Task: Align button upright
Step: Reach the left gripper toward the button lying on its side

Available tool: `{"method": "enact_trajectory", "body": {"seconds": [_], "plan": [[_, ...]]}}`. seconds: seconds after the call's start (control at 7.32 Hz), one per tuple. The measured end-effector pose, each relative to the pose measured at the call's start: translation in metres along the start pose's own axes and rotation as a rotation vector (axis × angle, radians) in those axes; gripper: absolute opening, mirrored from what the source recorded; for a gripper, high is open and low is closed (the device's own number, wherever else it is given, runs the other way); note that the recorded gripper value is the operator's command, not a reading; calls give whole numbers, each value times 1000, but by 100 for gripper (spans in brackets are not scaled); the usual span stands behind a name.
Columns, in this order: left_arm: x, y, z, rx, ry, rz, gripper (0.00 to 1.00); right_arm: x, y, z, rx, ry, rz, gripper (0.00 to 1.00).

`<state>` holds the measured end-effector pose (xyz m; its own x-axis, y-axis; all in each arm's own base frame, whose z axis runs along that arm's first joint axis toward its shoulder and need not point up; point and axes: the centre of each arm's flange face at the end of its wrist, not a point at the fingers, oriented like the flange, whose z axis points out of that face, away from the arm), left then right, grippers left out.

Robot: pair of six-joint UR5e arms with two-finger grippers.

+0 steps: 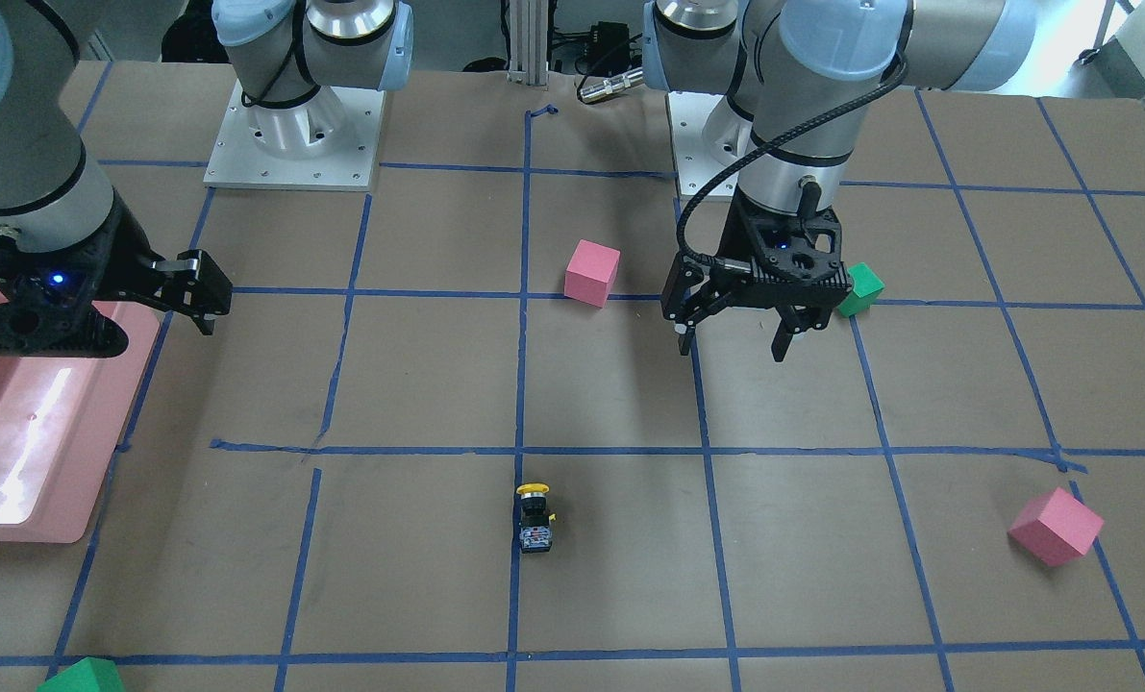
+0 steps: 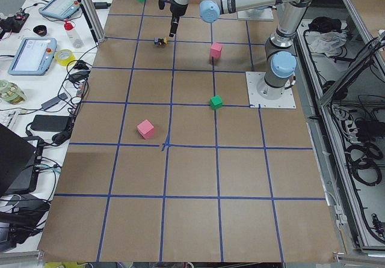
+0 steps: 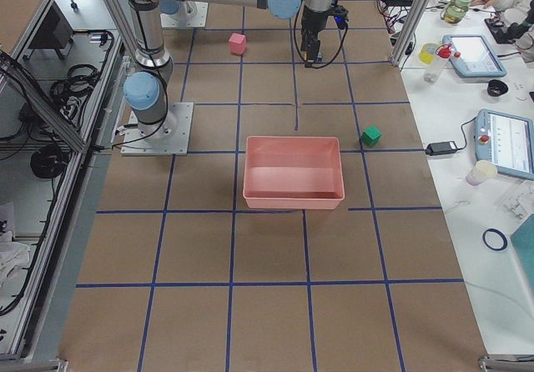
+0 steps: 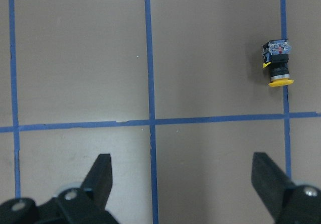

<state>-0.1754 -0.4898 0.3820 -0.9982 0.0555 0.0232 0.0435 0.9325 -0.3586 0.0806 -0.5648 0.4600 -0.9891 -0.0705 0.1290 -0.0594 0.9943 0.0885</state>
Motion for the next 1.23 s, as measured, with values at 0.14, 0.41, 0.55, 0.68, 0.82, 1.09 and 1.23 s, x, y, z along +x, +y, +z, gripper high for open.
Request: {"method": "enact_trajectory", "body": {"seconds": [0.14, 0.41, 0.55, 0.68, 0.82, 1.09, 1.23], "plan": [[10, 18, 18, 62, 0, -8, 100, -1, 2, -3, 4, 3, -1, 100], [14, 53, 53, 159, -10, -55, 100, -14, 4, -8, 16, 0, -27, 100], [17, 64, 63, 196, -6, -56, 100, -28, 6, -11, 25, -4, -49, 100], [22, 66, 65, 224, 0, -48, 100, -38, 6, -12, 41, -29, -64, 100], [25, 63, 66, 238, 3, -45, 100, -45, 5, -13, 54, -67, -73, 100], [27, 54, 64, 257, 8, -48, 100, -47, 3, -11, 60, -94, -78, 100], [28, 51, 63, 263, 6, -52, 100, -46, 3, -9, 56, -97, -77, 100]]}}
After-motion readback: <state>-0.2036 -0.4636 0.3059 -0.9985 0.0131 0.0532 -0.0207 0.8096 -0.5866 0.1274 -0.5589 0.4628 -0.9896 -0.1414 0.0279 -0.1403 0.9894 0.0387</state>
